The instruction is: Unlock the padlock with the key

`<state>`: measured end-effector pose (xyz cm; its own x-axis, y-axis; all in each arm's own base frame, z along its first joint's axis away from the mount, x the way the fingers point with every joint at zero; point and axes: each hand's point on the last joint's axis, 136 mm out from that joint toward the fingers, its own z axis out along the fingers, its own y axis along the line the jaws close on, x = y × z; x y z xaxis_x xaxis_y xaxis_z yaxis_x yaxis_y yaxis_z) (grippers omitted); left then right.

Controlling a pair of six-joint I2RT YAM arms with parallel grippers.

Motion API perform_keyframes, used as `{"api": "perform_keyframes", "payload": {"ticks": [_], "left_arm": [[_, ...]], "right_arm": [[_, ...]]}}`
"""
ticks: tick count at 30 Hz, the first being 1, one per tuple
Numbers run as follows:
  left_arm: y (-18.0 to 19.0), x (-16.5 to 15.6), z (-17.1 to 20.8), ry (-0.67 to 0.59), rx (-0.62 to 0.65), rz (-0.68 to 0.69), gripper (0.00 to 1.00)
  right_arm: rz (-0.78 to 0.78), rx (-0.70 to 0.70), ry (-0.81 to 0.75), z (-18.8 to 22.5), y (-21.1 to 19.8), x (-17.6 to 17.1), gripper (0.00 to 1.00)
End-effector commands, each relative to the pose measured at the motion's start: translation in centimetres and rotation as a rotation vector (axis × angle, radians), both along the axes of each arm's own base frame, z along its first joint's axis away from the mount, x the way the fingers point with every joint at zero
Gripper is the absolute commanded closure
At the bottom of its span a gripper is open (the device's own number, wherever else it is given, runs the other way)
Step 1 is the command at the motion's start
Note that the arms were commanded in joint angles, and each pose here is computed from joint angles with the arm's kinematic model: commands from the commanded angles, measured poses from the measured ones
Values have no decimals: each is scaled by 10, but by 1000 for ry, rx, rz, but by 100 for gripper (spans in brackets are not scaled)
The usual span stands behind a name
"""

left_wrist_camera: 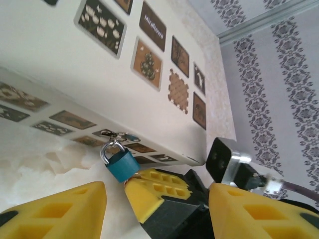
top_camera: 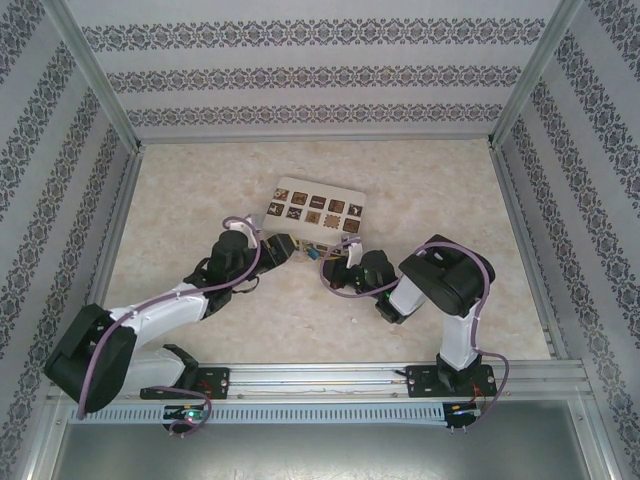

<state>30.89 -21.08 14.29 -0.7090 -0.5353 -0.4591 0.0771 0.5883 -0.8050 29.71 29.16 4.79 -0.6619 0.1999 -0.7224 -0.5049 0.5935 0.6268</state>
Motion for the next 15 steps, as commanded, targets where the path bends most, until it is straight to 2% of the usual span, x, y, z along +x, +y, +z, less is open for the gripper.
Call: {"api": "perform_keyframes", "payload": {"ticks": [1, 15], "left_arm": [[13, -3, -10, 34, 12, 48, 43], [12, -8, -24, 117, -45, 68, 44]], "right_arm": [[22, 32, 88, -2, 5, -2, 100], [32, 74, 157, 6, 11, -3, 100]]}}
